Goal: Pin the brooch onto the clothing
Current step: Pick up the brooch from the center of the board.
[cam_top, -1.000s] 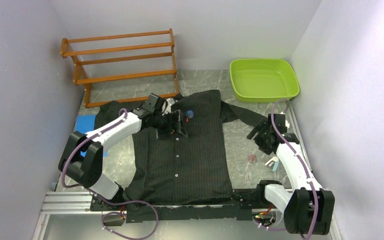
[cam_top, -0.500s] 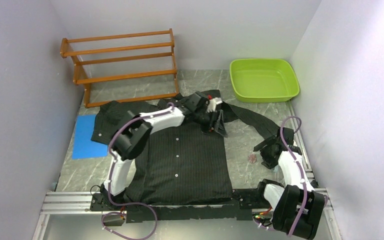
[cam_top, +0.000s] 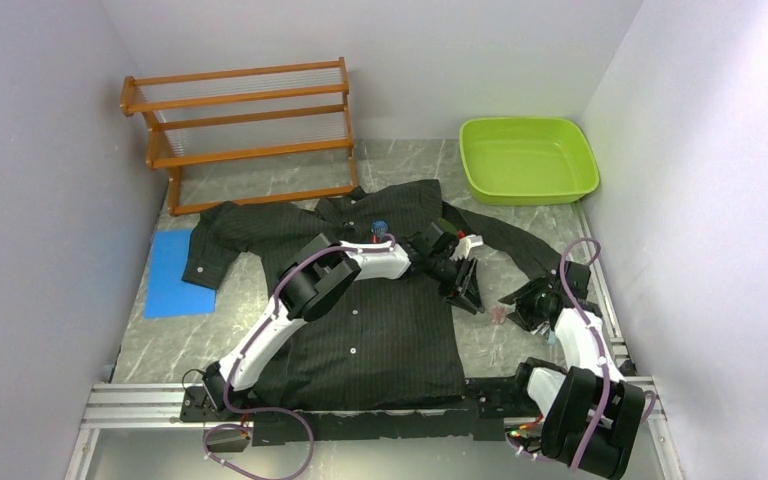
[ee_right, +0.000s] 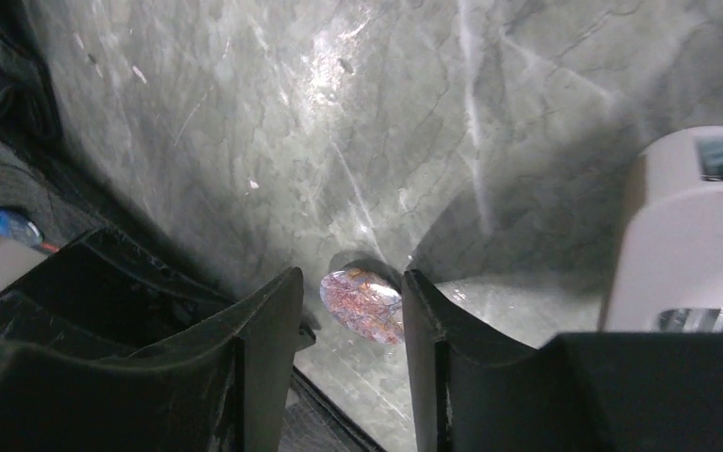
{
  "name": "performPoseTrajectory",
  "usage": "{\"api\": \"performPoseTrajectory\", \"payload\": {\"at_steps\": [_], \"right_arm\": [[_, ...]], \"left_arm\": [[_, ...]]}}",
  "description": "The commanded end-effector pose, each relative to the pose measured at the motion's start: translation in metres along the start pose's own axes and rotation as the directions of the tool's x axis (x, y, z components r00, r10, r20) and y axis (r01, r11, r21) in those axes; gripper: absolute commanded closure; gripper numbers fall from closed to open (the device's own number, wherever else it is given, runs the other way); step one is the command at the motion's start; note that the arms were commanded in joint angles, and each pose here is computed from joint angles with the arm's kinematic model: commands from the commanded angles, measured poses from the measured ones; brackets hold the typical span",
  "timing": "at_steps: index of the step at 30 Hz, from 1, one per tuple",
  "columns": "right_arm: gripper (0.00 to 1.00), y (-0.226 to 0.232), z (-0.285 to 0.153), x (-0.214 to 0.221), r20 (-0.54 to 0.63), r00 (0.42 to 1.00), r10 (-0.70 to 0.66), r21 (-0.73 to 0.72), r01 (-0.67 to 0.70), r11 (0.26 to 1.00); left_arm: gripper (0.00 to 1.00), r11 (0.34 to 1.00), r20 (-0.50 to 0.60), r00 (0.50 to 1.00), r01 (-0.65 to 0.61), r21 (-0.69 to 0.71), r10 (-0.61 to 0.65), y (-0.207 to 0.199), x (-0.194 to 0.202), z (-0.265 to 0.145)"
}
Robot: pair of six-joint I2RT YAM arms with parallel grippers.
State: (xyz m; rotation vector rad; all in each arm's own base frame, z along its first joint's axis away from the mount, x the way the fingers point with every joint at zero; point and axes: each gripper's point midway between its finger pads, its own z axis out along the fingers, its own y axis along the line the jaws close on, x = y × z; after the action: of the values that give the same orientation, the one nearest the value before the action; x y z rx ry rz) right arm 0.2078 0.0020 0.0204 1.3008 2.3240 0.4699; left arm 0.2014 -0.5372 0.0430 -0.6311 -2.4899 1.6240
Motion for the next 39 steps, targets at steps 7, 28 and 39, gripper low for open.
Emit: {"api": "performPoseTrajectory", "payload": {"at_steps": [7,28,39], "right_arm": [[0.54,0.003,0.004,0.012,-0.051,0.999,0.004,-0.053,-0.007,0.999],[0.55,0.011,0.006,0.018,-0.074,0.997,0.037,-0.101,-0.044,0.994],[0.53,0.000,-0.001,0.010,-0.040,0.999,0.018,-0.018,-0.019,1.000]], "left_arm": [[0.54,0.998,0.084,0.995,0.061,-0.005,-0.061,0.014,-0.023,0.013],[0.70,0.998,0.051,0.998,0.048,-0.026,-0.047,0.013,-0.011,0.037],[0.61,0.979,0.077,0.996,0.048,-0.196,-0.034,0.025,-0.003,0.014]]}}
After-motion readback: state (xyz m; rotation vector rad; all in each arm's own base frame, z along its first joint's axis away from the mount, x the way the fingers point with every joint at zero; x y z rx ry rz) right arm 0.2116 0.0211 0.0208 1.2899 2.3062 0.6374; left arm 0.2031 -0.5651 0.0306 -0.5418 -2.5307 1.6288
